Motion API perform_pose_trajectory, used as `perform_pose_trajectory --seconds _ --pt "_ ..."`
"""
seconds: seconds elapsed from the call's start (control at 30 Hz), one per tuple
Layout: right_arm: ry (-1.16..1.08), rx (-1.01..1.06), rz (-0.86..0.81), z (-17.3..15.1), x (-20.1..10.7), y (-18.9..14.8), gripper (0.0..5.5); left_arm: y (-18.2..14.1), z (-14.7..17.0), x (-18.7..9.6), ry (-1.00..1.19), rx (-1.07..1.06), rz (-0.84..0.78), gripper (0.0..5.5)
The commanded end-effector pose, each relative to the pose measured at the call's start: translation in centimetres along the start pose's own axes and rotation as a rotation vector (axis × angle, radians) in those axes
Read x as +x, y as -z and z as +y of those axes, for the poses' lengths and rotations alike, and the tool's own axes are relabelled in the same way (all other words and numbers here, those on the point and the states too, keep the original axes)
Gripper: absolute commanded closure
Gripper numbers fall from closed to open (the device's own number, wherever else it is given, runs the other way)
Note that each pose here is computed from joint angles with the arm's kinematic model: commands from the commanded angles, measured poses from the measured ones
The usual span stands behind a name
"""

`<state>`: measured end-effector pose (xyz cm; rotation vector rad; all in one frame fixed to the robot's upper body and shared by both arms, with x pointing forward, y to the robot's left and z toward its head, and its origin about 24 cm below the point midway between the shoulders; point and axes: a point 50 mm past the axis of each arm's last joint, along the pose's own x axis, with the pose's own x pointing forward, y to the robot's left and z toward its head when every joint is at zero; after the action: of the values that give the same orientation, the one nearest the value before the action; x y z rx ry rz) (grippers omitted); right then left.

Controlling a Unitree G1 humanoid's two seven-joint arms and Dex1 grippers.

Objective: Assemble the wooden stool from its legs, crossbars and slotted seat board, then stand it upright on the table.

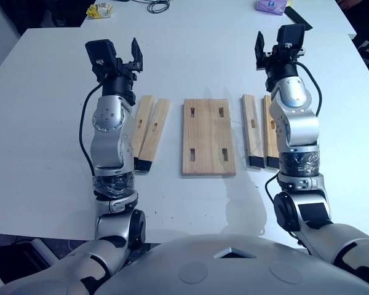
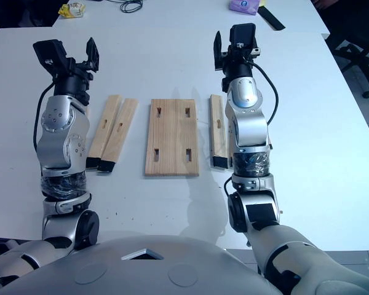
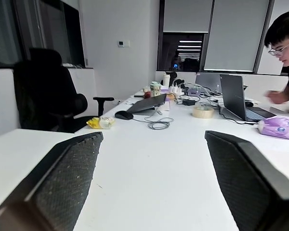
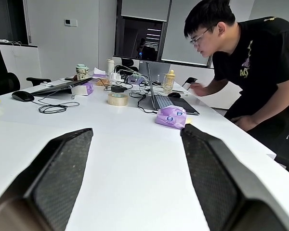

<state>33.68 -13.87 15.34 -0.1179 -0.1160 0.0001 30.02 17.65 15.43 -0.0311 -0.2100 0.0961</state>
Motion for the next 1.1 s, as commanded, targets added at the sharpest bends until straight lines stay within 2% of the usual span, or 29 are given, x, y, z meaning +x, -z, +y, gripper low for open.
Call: perform_pose_trajectory --seconds 0.03,0.17,0.4,0.47,0.7,1.1 --pt "-0.037 -0.006 -0.032 0.7 0.2 -0.8 2.14 0.0 0.0 0.3 0.009 0.013 0.005 1.55" --pt "-0.057 0.000 -0.016 0.6 0.2 -0.6 2.14 0.8 1.0 0.2 0.009 0.048 0.071 1.55" --pt "-0.043 0.010 0.036 -0.2 -0.1 0.4 2.14 2.8 8.1 -1.5 -0.032 0.229 0.245 1.55" --pt "-0.031 0.013 0.040 -0.4 -0.4 0.4 2.14 3.5 9.1 -1.7 -0.018 0.230 0.303 1.55" --pt "-0.026 0.015 0.037 -0.5 -0.7 0.4 2.14 7.0 10.8 -3.2 0.088 0.178 0.529 1.55" --pt "0.001 0.012 0.051 -1.0 -0.7 0.6 2.14 9.6 11.1 -5.0 0.121 0.079 0.719 1.55"
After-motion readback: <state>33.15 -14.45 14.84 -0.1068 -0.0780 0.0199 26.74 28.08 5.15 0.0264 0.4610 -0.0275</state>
